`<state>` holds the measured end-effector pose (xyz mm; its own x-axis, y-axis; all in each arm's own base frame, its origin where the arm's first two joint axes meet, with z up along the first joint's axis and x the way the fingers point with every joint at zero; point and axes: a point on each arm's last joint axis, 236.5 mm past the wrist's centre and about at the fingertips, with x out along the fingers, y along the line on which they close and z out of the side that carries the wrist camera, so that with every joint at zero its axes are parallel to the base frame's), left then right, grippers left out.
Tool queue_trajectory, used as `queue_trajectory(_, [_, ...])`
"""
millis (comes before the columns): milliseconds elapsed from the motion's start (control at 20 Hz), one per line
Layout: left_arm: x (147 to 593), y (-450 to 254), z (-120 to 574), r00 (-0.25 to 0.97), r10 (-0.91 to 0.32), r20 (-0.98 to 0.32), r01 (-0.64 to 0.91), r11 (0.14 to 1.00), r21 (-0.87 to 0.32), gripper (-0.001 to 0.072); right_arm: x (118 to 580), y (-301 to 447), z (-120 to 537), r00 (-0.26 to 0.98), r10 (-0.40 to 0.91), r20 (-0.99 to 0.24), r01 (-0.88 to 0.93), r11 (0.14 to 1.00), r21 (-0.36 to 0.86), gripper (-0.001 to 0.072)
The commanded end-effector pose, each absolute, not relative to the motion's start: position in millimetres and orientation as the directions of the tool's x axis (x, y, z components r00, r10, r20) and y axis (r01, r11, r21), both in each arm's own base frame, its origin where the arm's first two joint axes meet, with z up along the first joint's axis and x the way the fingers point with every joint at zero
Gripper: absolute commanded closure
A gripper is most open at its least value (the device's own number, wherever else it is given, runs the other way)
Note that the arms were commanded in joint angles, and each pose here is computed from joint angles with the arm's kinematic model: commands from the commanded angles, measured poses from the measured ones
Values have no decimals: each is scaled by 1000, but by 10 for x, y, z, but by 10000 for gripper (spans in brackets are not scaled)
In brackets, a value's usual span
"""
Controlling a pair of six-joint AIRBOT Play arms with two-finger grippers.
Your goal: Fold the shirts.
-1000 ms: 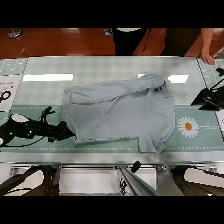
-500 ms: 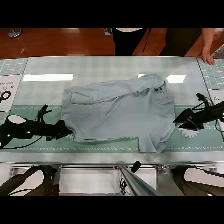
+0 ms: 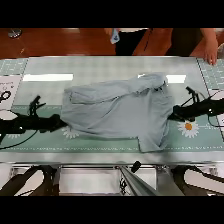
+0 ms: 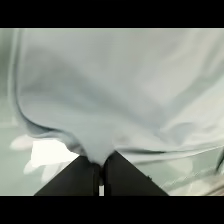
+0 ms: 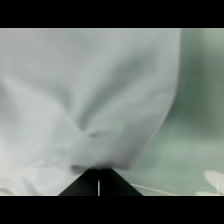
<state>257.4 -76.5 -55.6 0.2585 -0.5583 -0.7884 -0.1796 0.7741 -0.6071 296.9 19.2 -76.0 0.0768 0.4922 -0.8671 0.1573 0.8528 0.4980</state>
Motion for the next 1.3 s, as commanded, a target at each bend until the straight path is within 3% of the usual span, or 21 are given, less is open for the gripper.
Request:
queue_trajectory(0, [3091,-601,560,530,-485,-696,13,825,-564,683,3552,201,303,359,457,-814,-9,873,487,691])
queue_trajectory(150, [3222,-534,2328,805,-394,-443,225,894,-387,684,3826,303,2089,719,420,-554,-228,895,383,692])
queue_trajectory(250, [2973,-580,3448,910,-350,-224,296,924,-243,684,3601,341,3358,888,351,-299,-290,929,231,691])
queue_trajectory(400, [2283,-717,4818,944,-310,110,319,945,-74,684,2935,377,4666,969,248,15,-248,965,85,692])
queue_trajectory(550, [1674,-887,5347,922,-310,230,310,950,39,685,2288,431,5282,968,182,173,-196,978,66,692])
queue_trajectory(800, [1123,-595,5356,980,-99,171,90,994,59,685,1572,317,5696,966,36,257,-36,999,-7,692])
queue_trajectory(1000, [1065,-414,4994,1000,-9,10,8,996,89,685,1470,203,5711,968,-27,249,37,999,-34,692])
queue_trajectory(1150, [1189,-331,4551,981,5,-193,8,998,64,685,1783,67,5359,995,-50,84,53,998,-28,692])
queue_trajectory(1250, [1298,-292,4195,937,-6,-350,16,1000,24,685,2132,-20,4860,989,-37,-140,36,999,-9,692])
